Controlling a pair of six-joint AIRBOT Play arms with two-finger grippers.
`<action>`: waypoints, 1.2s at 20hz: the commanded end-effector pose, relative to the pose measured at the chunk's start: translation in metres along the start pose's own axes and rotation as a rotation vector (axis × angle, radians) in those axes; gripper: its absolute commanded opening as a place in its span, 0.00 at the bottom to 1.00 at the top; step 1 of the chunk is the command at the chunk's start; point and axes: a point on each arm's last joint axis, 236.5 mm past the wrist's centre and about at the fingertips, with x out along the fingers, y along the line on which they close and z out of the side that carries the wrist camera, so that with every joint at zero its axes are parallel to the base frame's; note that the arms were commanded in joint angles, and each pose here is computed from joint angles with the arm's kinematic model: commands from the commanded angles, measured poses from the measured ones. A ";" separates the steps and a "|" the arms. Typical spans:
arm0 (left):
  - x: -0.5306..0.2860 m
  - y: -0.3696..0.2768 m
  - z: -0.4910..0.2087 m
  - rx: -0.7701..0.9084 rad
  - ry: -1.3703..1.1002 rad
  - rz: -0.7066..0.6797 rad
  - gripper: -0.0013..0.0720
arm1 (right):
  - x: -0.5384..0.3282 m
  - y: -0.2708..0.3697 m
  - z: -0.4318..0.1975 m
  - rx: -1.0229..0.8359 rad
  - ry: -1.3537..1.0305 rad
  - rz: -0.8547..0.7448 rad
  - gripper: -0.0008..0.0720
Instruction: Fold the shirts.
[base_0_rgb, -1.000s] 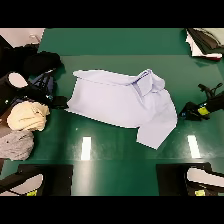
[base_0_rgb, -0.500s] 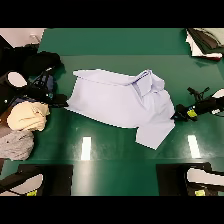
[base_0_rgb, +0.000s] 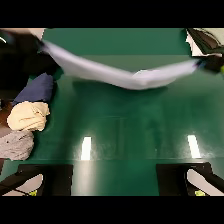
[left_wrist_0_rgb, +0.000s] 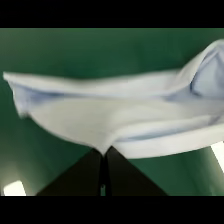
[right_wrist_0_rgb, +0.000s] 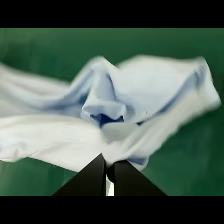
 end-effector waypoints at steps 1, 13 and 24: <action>-0.132 -0.054 0.097 0.163 -0.367 0.019 0.05 | -0.131 0.089 0.091 -0.211 -0.443 0.007 0.04; -0.304 -0.124 0.092 0.211 -0.716 0.031 0.04 | -0.322 0.119 0.072 -0.318 -0.700 -0.402 0.03; 0.083 0.043 -0.155 -0.196 0.470 0.033 0.05 | 0.022 -0.086 -0.079 0.108 0.531 -0.335 0.03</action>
